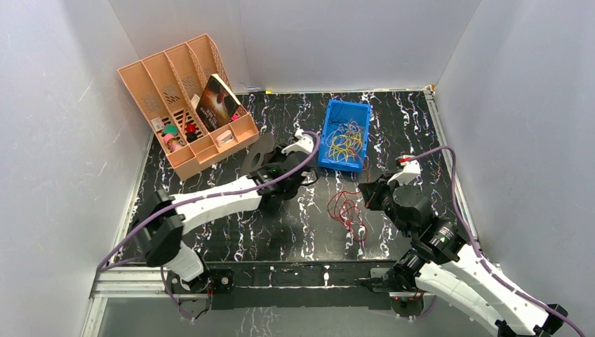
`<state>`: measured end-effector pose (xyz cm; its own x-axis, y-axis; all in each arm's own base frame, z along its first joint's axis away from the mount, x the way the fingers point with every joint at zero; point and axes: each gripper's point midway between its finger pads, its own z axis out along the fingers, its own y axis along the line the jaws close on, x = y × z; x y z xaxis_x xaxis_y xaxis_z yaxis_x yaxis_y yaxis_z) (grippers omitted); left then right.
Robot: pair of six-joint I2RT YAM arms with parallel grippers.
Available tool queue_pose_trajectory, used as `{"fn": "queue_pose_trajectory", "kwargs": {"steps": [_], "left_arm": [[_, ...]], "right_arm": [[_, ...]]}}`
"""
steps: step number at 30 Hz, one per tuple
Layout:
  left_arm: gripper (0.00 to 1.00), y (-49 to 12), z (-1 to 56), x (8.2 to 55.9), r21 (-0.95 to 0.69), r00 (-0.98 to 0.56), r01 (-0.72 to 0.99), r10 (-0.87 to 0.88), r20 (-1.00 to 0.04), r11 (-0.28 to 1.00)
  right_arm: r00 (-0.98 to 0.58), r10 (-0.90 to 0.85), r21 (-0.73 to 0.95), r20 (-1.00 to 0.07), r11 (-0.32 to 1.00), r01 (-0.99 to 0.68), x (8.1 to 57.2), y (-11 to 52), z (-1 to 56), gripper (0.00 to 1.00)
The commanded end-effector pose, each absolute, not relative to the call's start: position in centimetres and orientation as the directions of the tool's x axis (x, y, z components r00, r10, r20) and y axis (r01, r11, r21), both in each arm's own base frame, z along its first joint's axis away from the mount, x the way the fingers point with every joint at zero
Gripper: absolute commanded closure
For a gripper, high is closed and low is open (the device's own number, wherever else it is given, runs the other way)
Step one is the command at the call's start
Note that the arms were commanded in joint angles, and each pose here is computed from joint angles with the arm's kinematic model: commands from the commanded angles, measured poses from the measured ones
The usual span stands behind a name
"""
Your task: Wrap the cables
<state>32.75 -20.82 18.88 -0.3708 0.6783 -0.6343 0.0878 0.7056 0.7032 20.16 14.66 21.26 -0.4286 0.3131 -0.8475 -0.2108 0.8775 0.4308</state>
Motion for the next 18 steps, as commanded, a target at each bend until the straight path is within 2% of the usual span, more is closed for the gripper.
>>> {"fn": "queue_pose_trajectory", "kwargs": {"steps": [1,9,18], "left_arm": [[1.00,-20.6,22.0,31.3,0.492,-0.305,0.067,0.487,-0.818,0.868],[1.00,-19.6,23.9,28.1,0.233,-0.265,0.141,0.263,-0.928,0.962],[1.00,-20.7,23.2,25.1,0.017,-0.266,0.314,0.105,-0.958,0.949]], "right_arm": [[-0.366,0.364,0.458,-0.857,0.862,-0.216,20.8,14.6,24.4,1.00],[-0.361,0.331,0.433,-0.872,0.866,-0.251,20.9,15.1,25.8,1.00],[-0.385,0.232,0.369,-0.893,0.867,-0.334,20.6,16.3,26.7,1.00]]}}
